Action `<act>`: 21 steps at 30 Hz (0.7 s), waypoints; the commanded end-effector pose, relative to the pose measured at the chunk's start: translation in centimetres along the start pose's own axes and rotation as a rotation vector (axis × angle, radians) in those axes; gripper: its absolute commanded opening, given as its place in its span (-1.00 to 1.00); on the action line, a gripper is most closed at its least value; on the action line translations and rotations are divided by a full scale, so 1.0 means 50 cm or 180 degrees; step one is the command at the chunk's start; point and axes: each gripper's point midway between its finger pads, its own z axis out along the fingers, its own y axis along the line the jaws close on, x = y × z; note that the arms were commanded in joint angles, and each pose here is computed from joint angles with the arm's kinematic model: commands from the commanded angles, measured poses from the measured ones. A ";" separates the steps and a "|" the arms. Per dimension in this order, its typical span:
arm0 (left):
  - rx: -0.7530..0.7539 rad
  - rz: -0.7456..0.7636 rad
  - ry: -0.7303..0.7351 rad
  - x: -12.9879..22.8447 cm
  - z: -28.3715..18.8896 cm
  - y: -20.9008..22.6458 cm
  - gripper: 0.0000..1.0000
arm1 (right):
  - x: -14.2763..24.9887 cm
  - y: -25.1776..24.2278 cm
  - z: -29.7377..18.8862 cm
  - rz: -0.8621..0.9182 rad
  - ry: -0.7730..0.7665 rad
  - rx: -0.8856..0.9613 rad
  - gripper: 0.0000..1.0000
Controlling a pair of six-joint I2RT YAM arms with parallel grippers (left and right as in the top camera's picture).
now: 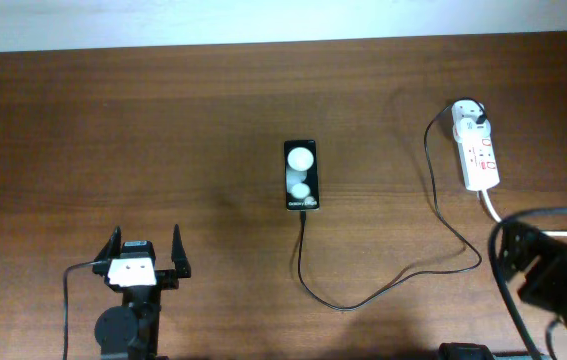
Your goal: Plug charger to phone and switch on socket
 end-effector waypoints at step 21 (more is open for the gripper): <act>0.0019 0.0062 -0.0007 0.003 0.000 -0.001 0.98 | 0.141 -0.019 0.215 0.0065 -0.1854 -0.0670 0.97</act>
